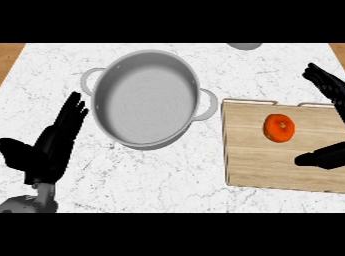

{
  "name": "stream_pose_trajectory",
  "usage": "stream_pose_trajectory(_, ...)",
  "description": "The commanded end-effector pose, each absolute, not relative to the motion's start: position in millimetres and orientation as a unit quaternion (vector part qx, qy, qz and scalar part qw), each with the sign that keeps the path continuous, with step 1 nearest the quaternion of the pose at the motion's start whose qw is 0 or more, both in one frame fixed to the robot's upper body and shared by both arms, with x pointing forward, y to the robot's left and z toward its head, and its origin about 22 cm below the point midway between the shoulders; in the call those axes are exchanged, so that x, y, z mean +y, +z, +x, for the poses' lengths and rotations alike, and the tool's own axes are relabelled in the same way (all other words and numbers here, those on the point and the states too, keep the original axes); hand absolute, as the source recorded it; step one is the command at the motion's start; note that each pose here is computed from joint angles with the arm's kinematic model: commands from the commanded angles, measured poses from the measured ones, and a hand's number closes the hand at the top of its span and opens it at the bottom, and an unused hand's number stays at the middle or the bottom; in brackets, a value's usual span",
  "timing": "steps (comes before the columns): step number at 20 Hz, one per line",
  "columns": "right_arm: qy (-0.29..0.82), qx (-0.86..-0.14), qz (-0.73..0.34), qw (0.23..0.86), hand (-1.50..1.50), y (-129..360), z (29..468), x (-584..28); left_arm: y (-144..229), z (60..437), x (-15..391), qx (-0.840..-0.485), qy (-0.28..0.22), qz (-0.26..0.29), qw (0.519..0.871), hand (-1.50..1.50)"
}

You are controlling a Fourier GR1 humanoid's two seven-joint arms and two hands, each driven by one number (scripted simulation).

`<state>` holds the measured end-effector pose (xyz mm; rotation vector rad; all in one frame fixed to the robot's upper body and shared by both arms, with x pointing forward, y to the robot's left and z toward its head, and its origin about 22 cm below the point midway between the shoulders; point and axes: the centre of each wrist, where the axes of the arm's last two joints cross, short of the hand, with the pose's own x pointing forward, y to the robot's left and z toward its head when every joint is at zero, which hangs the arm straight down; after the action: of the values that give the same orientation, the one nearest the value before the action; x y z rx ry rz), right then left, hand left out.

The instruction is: Pick the squash from the tray and place it in the pot

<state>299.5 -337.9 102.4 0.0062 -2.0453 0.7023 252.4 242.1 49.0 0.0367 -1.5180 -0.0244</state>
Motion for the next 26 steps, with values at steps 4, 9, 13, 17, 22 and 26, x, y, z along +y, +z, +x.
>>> stream_pose_trajectory(4,0.425,-0.774,-0.109,0.457,-1.50,147.7,280.6,-427.7,51.6,252.5,239.2,-0.675,0.002,0.006,0.738,0.00)
stream_pose_trajectory(9,0.520,-0.709,-0.136,0.457,-1.50,223.4,284.8,-423.5,53.1,252.8,238.1,-0.674,-0.007,0.013,0.739,0.00)
stream_pose_trajectory(13,0.565,-0.660,-0.140,0.476,-1.50,226.0,283.6,-387.7,67.4,267.5,235.8,-0.673,-0.001,0.004,0.739,0.00)
stream_pose_trajectory(17,0.576,-0.606,-0.159,0.526,-1.50,226.0,290.6,-398.1,52.8,264.8,226.6,-0.670,-0.002,0.000,0.743,0.00)
stream_pose_trajectory(22,0.579,-0.579,-0.170,0.547,-1.50,218.1,301.4,-357.9,57.2,275.7,222.0,-0.669,0.001,0.000,0.743,0.00)
stream_pose_trajectory(26,0.583,-0.558,-0.170,0.566,-1.50,202.6,313.5,-359.0,60.1,275.2,217.2,-0.665,-0.004,0.006,0.747,0.00)
